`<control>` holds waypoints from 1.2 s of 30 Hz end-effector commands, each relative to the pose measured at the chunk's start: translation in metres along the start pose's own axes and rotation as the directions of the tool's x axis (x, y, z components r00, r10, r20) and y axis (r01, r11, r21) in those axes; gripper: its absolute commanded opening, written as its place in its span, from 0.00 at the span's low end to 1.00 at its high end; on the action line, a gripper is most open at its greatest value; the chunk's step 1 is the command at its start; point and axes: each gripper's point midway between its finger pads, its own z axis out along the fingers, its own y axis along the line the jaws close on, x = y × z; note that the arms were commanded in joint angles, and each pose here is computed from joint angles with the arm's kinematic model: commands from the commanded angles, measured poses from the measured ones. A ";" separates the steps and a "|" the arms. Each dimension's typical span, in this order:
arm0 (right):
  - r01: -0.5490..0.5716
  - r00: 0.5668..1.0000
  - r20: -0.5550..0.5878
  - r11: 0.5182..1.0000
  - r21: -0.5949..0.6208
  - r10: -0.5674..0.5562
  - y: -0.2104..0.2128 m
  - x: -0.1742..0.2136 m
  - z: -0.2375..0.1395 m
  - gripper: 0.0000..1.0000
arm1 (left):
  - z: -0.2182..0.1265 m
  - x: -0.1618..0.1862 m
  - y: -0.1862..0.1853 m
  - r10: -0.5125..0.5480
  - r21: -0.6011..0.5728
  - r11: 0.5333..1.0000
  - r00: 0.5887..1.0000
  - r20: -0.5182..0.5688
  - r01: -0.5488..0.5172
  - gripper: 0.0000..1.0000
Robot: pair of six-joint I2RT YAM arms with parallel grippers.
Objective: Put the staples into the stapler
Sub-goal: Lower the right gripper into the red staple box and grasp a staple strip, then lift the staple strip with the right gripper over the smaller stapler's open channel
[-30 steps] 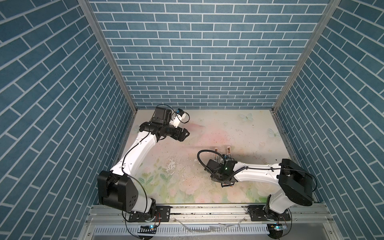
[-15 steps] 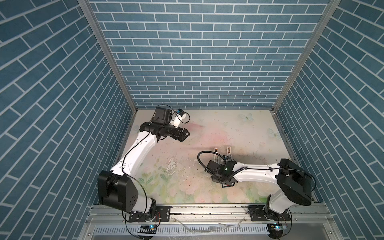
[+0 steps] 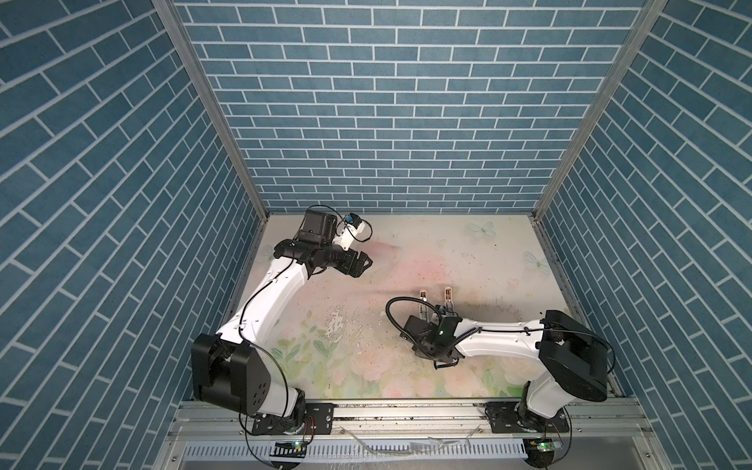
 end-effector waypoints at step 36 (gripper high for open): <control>0.119 0.980 0.163 0.993 -0.021 -0.114 0.008 -0.030 -0.040 0.10 | -0.010 0.000 -0.003 0.046 -0.025 0.999 0.999 0.022 -0.046 0.89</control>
